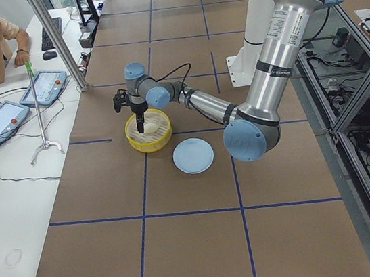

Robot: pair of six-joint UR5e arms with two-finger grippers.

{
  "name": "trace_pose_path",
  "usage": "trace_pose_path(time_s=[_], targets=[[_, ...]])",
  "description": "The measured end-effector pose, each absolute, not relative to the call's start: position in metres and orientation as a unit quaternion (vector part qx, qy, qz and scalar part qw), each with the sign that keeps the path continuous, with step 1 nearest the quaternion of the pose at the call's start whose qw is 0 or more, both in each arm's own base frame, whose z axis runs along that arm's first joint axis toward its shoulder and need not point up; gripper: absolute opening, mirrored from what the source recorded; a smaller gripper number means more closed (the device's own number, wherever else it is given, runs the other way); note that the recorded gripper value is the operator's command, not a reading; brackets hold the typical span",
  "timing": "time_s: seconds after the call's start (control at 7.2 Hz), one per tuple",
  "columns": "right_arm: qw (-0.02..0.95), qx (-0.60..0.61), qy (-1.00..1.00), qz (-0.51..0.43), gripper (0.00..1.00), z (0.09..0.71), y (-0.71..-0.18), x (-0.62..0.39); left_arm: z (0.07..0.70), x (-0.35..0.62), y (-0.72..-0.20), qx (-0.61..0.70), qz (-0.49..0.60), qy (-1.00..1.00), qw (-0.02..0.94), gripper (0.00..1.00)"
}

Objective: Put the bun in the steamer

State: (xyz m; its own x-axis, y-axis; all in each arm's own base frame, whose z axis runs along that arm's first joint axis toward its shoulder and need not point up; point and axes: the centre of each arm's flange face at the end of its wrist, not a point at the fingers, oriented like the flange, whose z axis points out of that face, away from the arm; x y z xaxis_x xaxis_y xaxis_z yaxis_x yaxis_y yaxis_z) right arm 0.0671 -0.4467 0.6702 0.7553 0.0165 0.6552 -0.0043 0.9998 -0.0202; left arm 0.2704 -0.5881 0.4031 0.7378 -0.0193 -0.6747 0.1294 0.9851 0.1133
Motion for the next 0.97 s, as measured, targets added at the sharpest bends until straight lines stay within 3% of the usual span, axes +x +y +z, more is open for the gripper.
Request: trace_pose_path(time_s=[0.42, 0.97], targets=[[0.937, -0.009, -0.35, 0.006, 1.0, 0.67, -0.447, 0.067, 0.446, 0.139, -0.573, 0.095, 0.027, 0.351, 0.931, 1.0], [0.937, -0.009, -0.35, 0.006, 1.0, 0.67, -0.447, 0.067, 0.562, -0.041, -0.5, 0.114, 0.079, 0.349, 0.927, 1.0]])
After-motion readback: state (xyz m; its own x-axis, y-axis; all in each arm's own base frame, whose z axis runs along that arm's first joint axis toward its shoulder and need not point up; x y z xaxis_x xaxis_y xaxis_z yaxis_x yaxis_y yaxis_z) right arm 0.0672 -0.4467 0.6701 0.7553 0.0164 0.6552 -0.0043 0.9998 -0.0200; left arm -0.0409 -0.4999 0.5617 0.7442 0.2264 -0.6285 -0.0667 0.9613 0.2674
